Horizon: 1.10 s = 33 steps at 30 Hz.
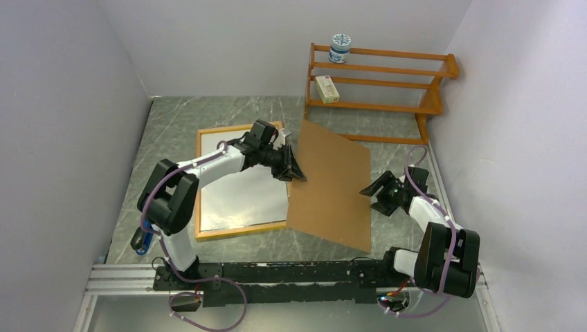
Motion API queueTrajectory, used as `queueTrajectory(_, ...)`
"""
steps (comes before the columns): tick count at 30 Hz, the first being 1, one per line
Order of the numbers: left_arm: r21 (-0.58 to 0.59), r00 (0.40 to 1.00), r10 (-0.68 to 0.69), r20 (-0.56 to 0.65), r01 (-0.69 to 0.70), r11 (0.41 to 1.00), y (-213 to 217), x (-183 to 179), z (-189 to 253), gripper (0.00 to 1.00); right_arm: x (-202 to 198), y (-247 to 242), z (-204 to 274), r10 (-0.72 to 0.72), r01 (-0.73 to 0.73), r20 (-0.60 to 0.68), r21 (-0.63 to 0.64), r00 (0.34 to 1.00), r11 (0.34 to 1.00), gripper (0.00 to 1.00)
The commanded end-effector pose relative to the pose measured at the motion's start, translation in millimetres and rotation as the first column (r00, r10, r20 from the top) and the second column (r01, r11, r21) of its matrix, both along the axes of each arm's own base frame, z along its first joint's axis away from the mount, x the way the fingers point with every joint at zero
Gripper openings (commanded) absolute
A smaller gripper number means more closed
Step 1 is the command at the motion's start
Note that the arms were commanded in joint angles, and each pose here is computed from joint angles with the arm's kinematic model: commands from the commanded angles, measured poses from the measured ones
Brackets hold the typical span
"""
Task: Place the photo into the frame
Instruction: Pick up the photo frame item at the center of the board.
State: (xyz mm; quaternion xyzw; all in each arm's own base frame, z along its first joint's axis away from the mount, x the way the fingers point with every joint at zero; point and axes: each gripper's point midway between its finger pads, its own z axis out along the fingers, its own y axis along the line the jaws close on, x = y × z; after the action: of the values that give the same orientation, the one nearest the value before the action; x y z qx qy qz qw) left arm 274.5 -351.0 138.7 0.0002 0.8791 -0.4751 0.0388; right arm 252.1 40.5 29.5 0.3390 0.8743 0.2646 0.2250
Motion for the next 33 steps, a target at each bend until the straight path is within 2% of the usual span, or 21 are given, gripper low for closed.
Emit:
queueTrajectory(1,-0.034,0.997,-0.005,0.077,0.008,0.999,-2,2,31,0.15,-38,11,-21,0.027,-0.025,-0.155,0.012,0.988,1.000,0.69)
queueTrajectory(3,-0.014,0.995,-0.011,0.101,0.012,1.000,1,3,34,0.03,-36,9,-17,0.022,-0.024,-0.142,-0.014,0.990,1.000,0.69)
queueTrajectory(9,0.085,0.976,-0.014,0.218,-0.005,0.996,22,2,58,0.03,-21,0,14,0.011,-0.020,-0.069,-0.123,0.998,0.992,0.75)
queueTrajectory(14,0.136,0.951,-0.012,0.309,-0.032,0.990,48,-14,88,0.03,-5,-1,54,0.021,-0.012,0.042,-0.191,0.999,0.981,0.82)
queueTrajectory(17,0.172,0.927,0.002,0.375,-0.071,0.982,69,-26,108,0.03,5,5,85,0.045,-0.017,0.130,-0.212,0.991,0.977,0.87)
queueTrajectory(21,0.210,0.887,0.030,0.462,-0.142,0.967,95,-34,139,0.03,14,25,123,0.104,-0.052,0.220,-0.230,0.970,0.972,0.87)
queueTrajectory(25,0.201,0.829,0.083,0.553,-0.230,0.952,116,-36,179,0.02,21,57,167,0.200,-0.128,0.314,-0.234,0.928,0.964,0.87)
queueTrajectory(28,0.182,0.773,0.122,0.622,-0.295,0.938,130,-34,202,0.03,25,87,205,0.284,-0.192,0.409,-0.250,0.867,0.949,0.89)
queueTrajectory(33,0.211,0.706,0.097,0.701,-0.335,0.918,145,-29,217,0.02,27,140,267,0.373,-0.281,0.530,-0.249,0.762,0.927,0.90)
